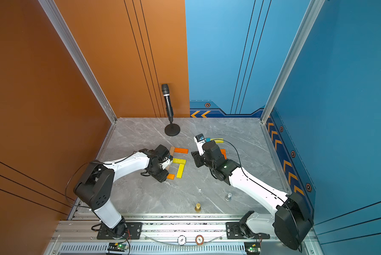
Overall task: Assemble the number 6 with building blocks
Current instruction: Assemble the building block at the center of the board.
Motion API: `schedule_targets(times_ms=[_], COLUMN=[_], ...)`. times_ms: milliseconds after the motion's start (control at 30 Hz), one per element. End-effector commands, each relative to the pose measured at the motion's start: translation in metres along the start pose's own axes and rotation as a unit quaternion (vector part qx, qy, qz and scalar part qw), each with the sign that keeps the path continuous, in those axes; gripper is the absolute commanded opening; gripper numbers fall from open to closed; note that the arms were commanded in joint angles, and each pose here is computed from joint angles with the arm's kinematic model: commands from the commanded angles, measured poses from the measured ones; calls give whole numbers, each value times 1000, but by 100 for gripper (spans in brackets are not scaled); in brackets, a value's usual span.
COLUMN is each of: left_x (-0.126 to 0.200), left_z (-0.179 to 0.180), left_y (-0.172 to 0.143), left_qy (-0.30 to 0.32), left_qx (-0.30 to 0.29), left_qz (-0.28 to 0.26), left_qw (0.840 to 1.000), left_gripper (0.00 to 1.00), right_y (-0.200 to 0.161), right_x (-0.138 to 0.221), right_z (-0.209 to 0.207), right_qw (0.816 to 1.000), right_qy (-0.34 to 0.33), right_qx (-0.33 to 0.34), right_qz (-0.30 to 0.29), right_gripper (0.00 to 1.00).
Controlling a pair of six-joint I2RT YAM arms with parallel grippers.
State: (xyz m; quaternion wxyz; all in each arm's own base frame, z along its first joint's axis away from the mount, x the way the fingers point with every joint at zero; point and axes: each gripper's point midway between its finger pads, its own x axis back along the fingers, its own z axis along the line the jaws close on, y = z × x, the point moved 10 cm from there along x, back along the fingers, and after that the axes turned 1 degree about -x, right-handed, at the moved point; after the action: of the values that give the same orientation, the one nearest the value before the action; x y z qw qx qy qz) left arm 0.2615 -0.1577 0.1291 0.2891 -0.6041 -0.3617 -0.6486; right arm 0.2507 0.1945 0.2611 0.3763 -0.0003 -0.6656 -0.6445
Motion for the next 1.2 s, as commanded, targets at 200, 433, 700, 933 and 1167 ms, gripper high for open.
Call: schedule_targets(times_ms=[200,433,700,933,1167], left_x=[-1,-6,-10,-10,-10], left_z=[-1,-1,-3,-5,-7], left_y=[-5,-1,3,6,6], left_qy=[0,-7,-15,-21,-27], left_qx=[-6,-5,-6,-5,-1], left_qz=[3,4,2,-1,-2], left_qw=[1000,1000,1000,1000,1000], left_gripper=[55,53,50,49,49], right_y=[-2,-3,-4,-5,-6], right_x=[4,6,6,4,3], right_z=[2,1,1,1,1], right_qw=[1000,1000,1000,1000,1000], right_qy=[4,2,1,-1,2], right_qx=[-6,-6,-5,-6,-6], right_qz=[-10,-11,-12,-9,-8], right_gripper=[48,48,48,48,48])
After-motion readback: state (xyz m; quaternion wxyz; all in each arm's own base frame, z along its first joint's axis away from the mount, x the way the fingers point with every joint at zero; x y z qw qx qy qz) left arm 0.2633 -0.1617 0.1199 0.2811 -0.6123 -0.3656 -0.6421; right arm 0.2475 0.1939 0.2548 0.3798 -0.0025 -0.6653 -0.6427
